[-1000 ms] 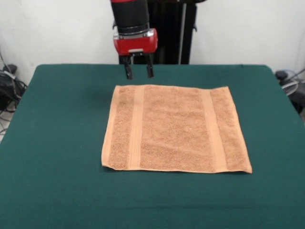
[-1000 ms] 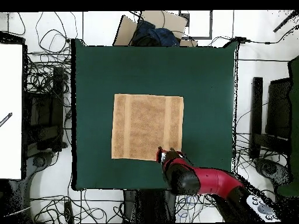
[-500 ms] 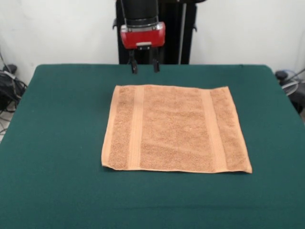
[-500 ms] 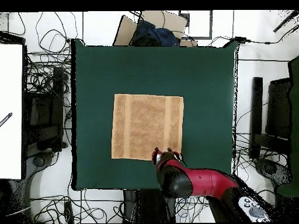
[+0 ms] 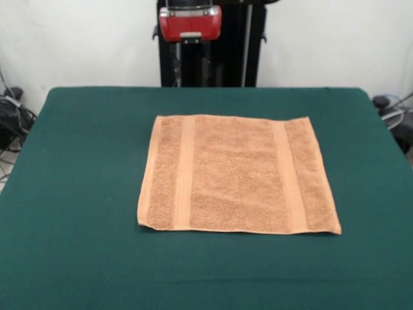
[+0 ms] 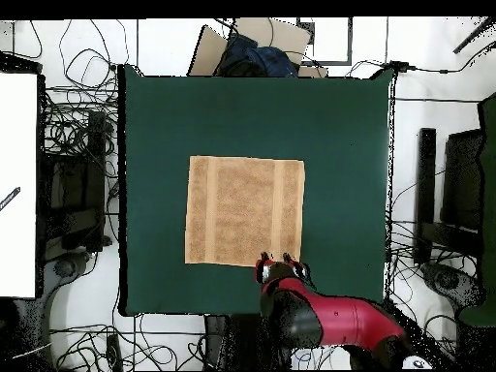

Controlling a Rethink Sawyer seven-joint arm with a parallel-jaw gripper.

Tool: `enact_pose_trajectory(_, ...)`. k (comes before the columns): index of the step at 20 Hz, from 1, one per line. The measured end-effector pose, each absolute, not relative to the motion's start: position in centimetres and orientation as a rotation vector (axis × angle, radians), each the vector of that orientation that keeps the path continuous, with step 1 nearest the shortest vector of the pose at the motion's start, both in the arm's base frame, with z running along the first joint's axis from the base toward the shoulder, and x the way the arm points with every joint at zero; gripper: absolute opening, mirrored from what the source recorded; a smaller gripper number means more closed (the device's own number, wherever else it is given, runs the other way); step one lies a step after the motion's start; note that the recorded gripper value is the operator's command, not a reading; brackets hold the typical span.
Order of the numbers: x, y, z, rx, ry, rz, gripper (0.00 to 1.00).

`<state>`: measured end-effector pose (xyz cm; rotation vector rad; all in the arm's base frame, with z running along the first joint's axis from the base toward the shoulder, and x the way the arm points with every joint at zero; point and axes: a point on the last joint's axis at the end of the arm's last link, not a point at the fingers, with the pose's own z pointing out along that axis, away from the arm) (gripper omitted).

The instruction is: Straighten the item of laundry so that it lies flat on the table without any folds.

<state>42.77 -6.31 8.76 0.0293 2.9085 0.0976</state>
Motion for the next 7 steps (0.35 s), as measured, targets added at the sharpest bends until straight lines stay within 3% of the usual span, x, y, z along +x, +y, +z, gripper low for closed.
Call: enact_pose_trajectory(7, 43.9, -7.2, 10.7, 0.069, 2.879, 0.041, 1.00)
